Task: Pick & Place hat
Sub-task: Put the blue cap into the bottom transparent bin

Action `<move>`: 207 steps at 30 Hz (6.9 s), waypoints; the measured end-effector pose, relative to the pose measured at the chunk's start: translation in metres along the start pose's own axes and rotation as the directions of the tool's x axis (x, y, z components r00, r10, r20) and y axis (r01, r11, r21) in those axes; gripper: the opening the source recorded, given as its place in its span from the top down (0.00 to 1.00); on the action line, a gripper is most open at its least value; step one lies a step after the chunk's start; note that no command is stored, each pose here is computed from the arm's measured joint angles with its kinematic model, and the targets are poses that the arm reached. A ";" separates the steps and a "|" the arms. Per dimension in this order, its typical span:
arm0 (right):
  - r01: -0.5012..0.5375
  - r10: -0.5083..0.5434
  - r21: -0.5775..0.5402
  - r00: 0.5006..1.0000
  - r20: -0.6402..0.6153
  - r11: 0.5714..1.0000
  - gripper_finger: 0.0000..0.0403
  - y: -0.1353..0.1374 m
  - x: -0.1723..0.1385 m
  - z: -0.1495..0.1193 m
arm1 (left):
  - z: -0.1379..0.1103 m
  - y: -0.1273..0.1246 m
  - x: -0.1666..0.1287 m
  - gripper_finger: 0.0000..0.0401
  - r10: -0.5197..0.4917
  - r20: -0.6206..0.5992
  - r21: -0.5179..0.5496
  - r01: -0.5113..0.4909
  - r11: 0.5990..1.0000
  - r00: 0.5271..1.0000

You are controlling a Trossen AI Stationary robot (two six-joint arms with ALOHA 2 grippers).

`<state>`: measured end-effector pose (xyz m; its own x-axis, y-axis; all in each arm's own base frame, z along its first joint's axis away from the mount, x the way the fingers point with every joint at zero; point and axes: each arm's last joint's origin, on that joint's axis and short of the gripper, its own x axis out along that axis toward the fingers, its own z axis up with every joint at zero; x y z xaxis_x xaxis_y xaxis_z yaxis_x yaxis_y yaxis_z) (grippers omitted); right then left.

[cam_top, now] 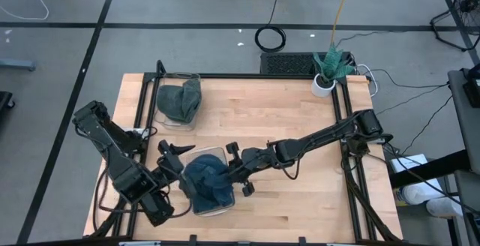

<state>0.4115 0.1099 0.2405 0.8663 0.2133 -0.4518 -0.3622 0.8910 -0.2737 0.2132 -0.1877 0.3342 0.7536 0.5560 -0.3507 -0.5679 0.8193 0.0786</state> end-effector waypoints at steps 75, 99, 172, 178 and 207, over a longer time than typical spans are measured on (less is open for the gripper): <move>-0.018 0.012 -0.068 0.996 -0.091 0.998 0.28 0.020 -0.063 0.030 | -0.146 0.038 0.024 0.12 0.093 -0.727 -0.052 -0.189 0.981 0.680; -0.018 0.012 -0.065 0.996 -0.093 0.998 0.28 0.020 -0.063 0.030 | -0.105 0.053 0.036 0.12 0.091 -0.547 -0.121 -0.186 0.975 0.832; 0.063 -0.049 -0.213 0.996 0.073 0.975 0.28 0.054 -0.047 -0.043 | -0.011 0.049 0.053 0.12 -0.487 -0.170 -0.142 0.468 0.872 0.857; 0.092 -0.058 -0.319 0.992 0.113 0.943 0.28 0.059 -0.029 -0.045 | -0.012 0.049 0.053 0.12 -0.481 -0.178 -0.137 0.463 0.876 0.858; 0.013 0.080 -0.269 0.940 0.333 0.963 1.00 0.057 -0.011 0.004 | -0.011 0.052 0.056 0.12 -0.435 -0.164 -0.131 0.418 0.899 0.885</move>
<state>0.3822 0.1596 0.2333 0.8996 0.4049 -0.1638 -0.4297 0.7532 -0.4980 0.2222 -0.1155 0.3080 0.8600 0.1124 -0.4977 -0.2388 0.9507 -0.1979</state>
